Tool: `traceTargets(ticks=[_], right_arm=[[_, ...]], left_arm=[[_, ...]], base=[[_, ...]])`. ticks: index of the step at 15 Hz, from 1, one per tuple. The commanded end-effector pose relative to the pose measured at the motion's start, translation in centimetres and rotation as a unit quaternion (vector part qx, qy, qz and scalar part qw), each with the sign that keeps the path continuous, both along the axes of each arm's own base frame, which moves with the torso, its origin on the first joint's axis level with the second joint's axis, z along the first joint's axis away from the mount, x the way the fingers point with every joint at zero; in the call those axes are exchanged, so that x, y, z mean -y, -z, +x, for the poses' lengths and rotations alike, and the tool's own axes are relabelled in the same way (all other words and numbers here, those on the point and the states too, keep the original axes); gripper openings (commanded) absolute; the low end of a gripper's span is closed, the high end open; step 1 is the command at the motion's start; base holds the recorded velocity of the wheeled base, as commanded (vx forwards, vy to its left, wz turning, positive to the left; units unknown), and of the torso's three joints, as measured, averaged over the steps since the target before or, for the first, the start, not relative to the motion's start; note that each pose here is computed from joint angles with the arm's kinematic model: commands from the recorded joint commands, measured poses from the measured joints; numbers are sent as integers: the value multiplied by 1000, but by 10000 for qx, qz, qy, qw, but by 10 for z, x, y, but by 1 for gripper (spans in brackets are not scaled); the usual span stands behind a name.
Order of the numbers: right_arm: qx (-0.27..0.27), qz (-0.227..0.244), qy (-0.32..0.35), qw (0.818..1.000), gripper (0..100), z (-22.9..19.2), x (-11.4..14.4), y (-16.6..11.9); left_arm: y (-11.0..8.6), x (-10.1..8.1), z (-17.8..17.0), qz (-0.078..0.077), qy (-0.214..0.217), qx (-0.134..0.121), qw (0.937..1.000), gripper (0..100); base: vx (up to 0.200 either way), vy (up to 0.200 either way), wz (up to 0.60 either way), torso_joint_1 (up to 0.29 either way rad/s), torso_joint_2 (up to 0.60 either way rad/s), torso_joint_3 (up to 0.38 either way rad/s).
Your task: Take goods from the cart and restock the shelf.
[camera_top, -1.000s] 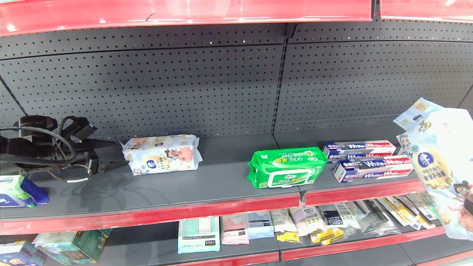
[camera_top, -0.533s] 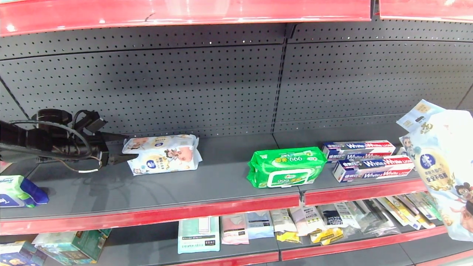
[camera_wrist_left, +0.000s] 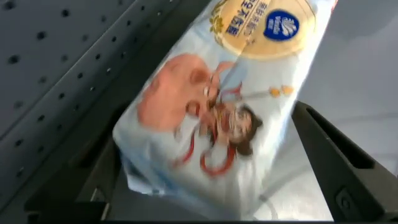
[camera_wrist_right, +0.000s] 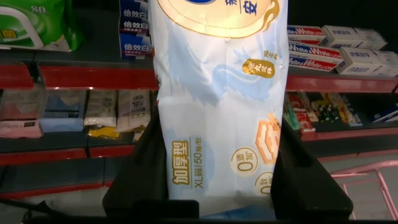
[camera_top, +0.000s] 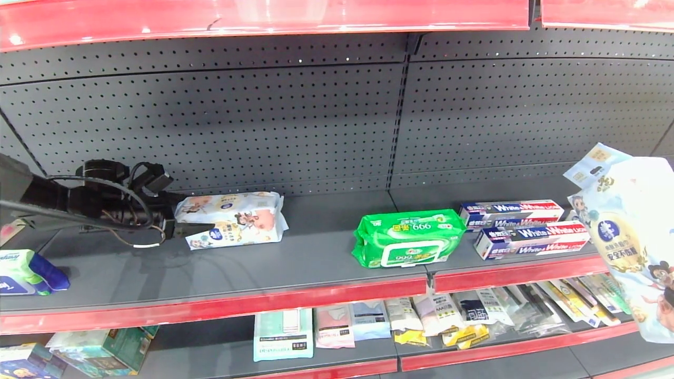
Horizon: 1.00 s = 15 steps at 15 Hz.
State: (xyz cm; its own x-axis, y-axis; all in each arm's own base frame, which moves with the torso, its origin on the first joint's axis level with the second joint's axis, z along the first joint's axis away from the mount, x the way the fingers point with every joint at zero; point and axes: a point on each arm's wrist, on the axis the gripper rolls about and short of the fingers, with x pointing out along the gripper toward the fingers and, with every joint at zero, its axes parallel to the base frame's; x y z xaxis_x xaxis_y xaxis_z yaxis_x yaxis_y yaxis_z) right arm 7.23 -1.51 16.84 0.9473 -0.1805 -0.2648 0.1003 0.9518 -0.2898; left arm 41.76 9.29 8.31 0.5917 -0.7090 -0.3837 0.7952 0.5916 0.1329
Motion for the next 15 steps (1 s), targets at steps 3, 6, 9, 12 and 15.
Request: traceTargets(ticks=[3, 6, 9, 12, 15], right_arm=[[-29, -59, -20, 10000, 0, 0, 0, 1], [-37, -102, -32, 9999, 0, 1, 0, 0], [-46, -108, -34, 9999, 0, 1, 0, 0], [-54, -108, -27, 9999, 0, 1, 0, 1], [-39, -112, -27, 9999, 0, 2, 0, -1]], left_arm=[[2, 0, 8, 10, 21, 46, 10000, 100], [3, 1, 8, 0, 26, 19, 10000, 100], [2, 1, 8, -4, 26, 4, 10000, 0], [-1, 3, 1, -33, 67, -23, 10000, 0], [-13, 3, -25, -234, 218, -112, 9994, 0]], base=[[0, 0, 0, 0, 0, 0], [0, 0, 0, 0, 0, 0], [0, 0, 0, 0, 0, 0], [0, 0, 0, 0, 0, 0], [0, 0, 0, 0, 0, 0]])
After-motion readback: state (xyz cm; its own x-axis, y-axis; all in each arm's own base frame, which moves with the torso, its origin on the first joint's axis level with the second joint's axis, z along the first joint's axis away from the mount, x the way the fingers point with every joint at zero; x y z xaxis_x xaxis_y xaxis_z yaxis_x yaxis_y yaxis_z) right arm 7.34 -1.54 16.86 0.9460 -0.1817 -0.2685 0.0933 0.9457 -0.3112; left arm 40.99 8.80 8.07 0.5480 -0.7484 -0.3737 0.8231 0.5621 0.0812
